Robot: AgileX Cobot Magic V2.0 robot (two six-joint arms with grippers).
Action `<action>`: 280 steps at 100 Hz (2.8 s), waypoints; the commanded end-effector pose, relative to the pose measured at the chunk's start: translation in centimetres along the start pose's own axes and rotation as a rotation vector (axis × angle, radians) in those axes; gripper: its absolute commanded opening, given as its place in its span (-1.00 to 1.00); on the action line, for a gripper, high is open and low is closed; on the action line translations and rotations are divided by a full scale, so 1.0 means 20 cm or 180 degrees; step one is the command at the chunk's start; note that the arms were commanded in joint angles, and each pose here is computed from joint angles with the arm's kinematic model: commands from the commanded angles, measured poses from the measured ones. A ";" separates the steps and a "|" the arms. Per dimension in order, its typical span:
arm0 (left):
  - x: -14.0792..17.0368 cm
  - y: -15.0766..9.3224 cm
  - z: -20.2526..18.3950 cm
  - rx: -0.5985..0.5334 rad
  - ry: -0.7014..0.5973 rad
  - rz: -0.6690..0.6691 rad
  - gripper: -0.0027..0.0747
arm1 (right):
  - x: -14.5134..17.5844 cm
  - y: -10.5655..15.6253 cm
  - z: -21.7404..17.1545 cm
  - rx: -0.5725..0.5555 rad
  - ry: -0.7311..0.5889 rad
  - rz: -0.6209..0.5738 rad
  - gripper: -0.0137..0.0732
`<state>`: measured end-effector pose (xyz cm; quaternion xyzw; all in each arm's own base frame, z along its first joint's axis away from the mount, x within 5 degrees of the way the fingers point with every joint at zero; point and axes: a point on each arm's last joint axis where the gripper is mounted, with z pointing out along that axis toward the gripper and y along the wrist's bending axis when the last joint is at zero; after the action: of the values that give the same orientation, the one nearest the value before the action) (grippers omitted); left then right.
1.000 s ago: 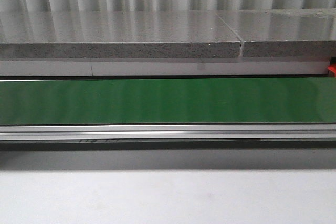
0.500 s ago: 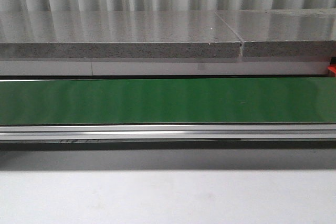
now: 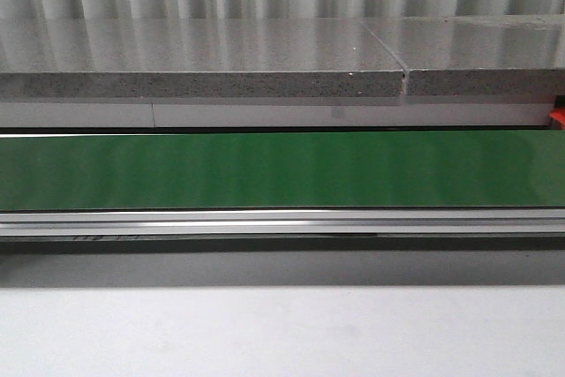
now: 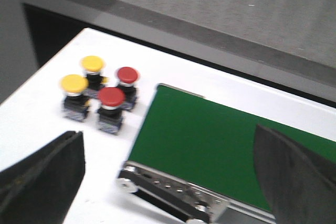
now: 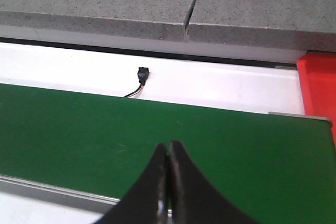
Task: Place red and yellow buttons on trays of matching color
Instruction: 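Move the left gripper over a red push button in the cluster, then lower the left gripper onto the red button and grasp it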
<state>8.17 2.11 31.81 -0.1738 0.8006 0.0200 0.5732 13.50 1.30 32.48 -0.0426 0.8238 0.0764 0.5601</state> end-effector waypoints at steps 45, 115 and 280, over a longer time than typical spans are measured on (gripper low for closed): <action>-0.26 -0.06 0.61 -0.0785 0.0703 0.0048 0.66 | -0.06 0.00 -0.02 0.0066 -0.0263 0.0010 -0.84; -0.09 -0.07 1.24 -0.0899 0.1456 0.0105 0.66 | -0.06 0.00 -0.02 0.0066 -0.0263 0.0010 -0.84; 0.04 0.06 1.47 -0.0693 0.1349 -0.0177 -0.36 | -0.06 0.00 -0.02 0.0066 -0.0263 0.0010 -0.84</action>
<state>33.83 9.71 18.26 -0.2582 0.9096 0.0657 0.3189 13.50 1.30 32.48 -0.0426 0.8238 0.0764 0.5601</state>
